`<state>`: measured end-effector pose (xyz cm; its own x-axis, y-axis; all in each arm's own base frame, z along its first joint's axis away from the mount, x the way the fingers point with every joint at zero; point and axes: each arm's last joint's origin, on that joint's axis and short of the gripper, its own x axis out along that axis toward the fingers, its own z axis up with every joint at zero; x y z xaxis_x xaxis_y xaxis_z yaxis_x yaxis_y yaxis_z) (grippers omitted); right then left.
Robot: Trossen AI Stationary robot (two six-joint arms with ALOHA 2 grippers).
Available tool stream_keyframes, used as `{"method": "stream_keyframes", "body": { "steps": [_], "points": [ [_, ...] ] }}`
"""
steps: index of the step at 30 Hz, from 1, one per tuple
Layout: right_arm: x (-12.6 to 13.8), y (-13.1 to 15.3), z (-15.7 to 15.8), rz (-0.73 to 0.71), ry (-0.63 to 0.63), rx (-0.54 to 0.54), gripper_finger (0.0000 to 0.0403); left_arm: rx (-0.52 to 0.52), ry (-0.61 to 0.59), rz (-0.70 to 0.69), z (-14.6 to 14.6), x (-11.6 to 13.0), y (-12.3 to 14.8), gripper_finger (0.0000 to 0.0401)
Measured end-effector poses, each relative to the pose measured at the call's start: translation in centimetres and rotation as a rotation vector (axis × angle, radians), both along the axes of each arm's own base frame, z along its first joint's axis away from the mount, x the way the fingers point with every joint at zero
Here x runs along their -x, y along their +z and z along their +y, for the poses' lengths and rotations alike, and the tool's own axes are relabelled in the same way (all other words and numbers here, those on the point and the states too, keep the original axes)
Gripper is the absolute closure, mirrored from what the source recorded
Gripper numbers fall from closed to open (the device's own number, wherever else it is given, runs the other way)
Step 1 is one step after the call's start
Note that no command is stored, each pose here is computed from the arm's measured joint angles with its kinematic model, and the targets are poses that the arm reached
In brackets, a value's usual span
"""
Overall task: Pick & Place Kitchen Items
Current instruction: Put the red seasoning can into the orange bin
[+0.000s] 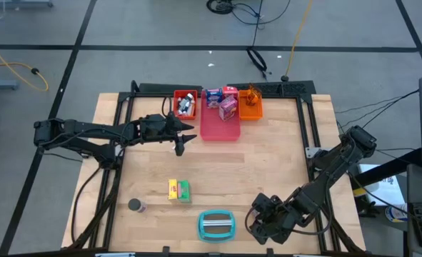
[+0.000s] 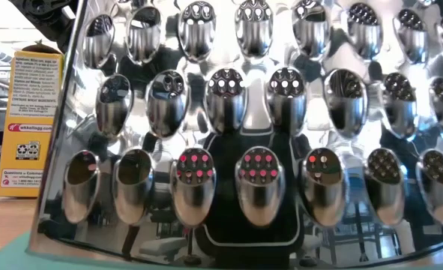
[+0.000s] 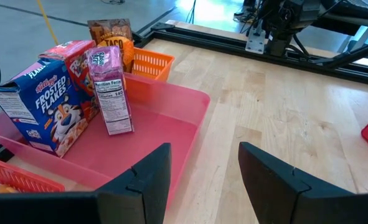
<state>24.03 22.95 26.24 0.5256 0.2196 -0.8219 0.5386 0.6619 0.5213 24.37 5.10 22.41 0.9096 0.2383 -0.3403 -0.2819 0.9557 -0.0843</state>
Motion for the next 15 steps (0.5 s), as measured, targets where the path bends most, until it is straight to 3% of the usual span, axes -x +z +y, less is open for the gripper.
{"method": "stream_keyframes", "body": {
  "steps": [15],
  "points": [
    [0.06, 0.19, 0.15, -0.028, -0.006, 0.003, 0.0179, 0.0, 0.0, 0.0, 0.01, 0.0, 0.0, 0.0215]
  ]
}}
